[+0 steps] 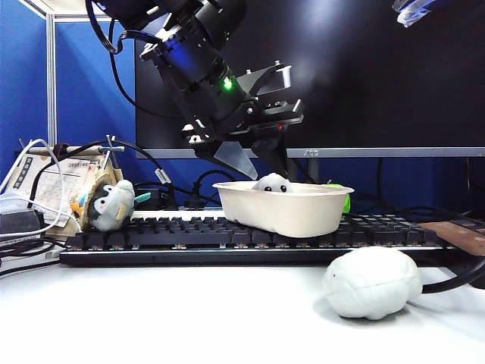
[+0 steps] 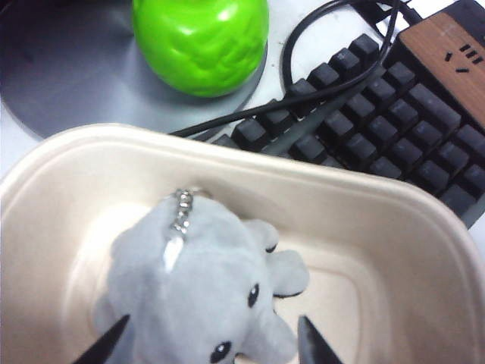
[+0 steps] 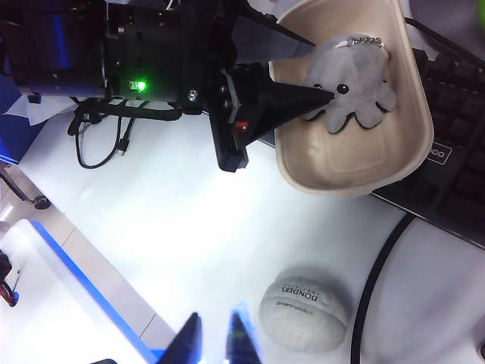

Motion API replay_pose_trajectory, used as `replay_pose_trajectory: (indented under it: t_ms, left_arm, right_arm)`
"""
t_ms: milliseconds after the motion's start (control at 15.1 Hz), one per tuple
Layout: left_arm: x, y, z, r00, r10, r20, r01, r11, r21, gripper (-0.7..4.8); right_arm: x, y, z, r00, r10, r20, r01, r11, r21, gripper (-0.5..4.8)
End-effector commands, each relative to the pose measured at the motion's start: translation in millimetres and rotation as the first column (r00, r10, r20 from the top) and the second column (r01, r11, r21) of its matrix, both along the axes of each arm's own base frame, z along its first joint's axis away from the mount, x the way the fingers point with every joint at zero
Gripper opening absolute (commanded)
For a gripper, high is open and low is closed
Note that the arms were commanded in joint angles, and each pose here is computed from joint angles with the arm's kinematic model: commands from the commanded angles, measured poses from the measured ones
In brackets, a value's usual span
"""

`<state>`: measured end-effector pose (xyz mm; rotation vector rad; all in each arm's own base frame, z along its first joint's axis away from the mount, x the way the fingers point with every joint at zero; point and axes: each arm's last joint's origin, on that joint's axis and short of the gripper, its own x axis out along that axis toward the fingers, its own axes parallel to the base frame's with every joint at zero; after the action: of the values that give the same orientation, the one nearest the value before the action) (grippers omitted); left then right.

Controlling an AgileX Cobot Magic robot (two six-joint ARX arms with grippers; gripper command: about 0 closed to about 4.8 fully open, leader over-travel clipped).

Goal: Identity fluffy octopus among items on the table, put them into the paper lunch box.

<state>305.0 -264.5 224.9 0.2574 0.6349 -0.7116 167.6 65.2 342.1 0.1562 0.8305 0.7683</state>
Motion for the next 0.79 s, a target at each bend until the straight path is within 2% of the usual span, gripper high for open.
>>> replay_pose_trajectory:
  t_ms: [66, 198, 330, 793]
  left_arm:
    - [-0.2, -1.1, 4.4, 1.0, -0.003, 0.012, 0.003, 1.0, -0.012, 2.78]
    - [-0.4, -1.3, 4.6, 1.0, -0.002, 0.008, 0.002, 1.0, -0.017, 2.78]
    - [-0.9, -1.8, 4.5, 0.999, 0.033, -0.026, -0.034, 0.998, -0.053, 2.78]
    - [-5.9, -5.5, 4.2, 0.999, 0.018, -0.037, -0.02, 0.999, -0.043, 2.78]
  right_arm:
    - [-0.2, 0.2, 2.4, 1.0, 0.005, 0.019, -0.005, 1.0, 0.005, 0.54]
    - [0.0, 0.2, 2.6, 1.0, 0.005, 0.022, -0.005, 1.0, 0.006, 0.54]
    - [0.9, 0.5, 3.5, 0.999, 0.005, 0.035, -0.005, 1.0, 0.01, 0.54]
    - [3.0, 1.0, 5.5, 0.996, 0.022, 0.086, -0.023, 1.0, 0.004, 0.54]
